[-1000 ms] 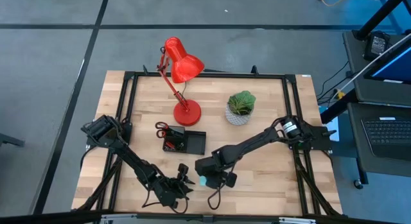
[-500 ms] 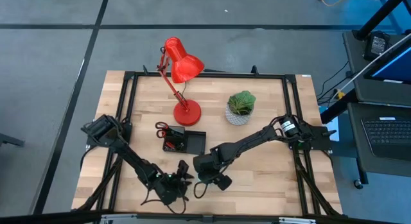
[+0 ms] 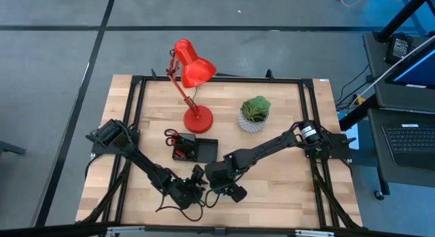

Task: Pick and place office supplies into organizer
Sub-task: Put the blue sticky notes into the black desk organizer

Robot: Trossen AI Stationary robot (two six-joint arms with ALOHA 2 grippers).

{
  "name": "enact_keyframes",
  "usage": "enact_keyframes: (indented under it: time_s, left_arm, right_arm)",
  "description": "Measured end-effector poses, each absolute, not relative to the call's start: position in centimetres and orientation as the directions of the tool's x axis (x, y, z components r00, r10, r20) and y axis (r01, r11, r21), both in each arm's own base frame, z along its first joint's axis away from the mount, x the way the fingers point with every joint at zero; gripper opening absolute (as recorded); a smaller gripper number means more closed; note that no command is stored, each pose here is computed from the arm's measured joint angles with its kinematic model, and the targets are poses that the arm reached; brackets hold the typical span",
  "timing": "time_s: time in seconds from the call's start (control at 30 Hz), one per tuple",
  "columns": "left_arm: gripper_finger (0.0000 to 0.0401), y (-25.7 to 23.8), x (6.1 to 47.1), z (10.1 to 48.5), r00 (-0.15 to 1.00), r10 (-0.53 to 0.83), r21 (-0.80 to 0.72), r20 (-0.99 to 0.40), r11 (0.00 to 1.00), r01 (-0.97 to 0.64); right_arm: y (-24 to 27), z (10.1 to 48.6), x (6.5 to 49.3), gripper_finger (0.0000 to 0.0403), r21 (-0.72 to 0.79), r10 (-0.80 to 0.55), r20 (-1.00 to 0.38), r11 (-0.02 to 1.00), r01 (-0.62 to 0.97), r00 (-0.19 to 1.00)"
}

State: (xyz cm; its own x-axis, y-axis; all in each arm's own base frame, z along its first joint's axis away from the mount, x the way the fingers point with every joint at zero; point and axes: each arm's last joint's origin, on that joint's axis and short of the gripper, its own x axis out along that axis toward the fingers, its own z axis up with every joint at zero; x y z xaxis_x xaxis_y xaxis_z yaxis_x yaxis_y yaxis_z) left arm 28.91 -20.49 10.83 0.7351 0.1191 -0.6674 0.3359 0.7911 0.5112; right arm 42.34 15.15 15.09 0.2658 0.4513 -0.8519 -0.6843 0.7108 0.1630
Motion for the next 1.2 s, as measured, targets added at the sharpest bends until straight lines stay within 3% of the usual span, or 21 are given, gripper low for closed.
enact_keyframes:
  time_s: [0.17,0.67,0.93,1.2]
  left_arm:
    - [0.0135,-20.8,28.7,10.8,0.737,0.117,0.501,-0.665,0.802,0.325]
    - [0.0134,-21.1,28.6,11.0,0.751,0.1,0.495,-0.653,0.806,0.323]
    - [0.0137,-21.4,28.9,11.2,0.766,0.063,0.558,-0.64,0.723,0.407]
    - [0.0139,-20.6,29.7,10.2,0.763,0.091,0.572,-0.64,0.719,0.395]
  right_arm:
    - [15.1,15.7,42.4,0.0194,0.155,0.456,-0.844,0.711,-0.686,0.283]
    - [14.4,15.0,41.8,0.0194,-0.008,0.268,-0.924,0.699,-0.715,0.273]
    - [14.0,12.8,41.2,0.0194,-0.017,0.283,-0.906,0.719,-0.695,0.314]
    - [13.5,11.7,41.0,0.0194,0.013,0.298,-0.891,0.771,-0.636,0.343]
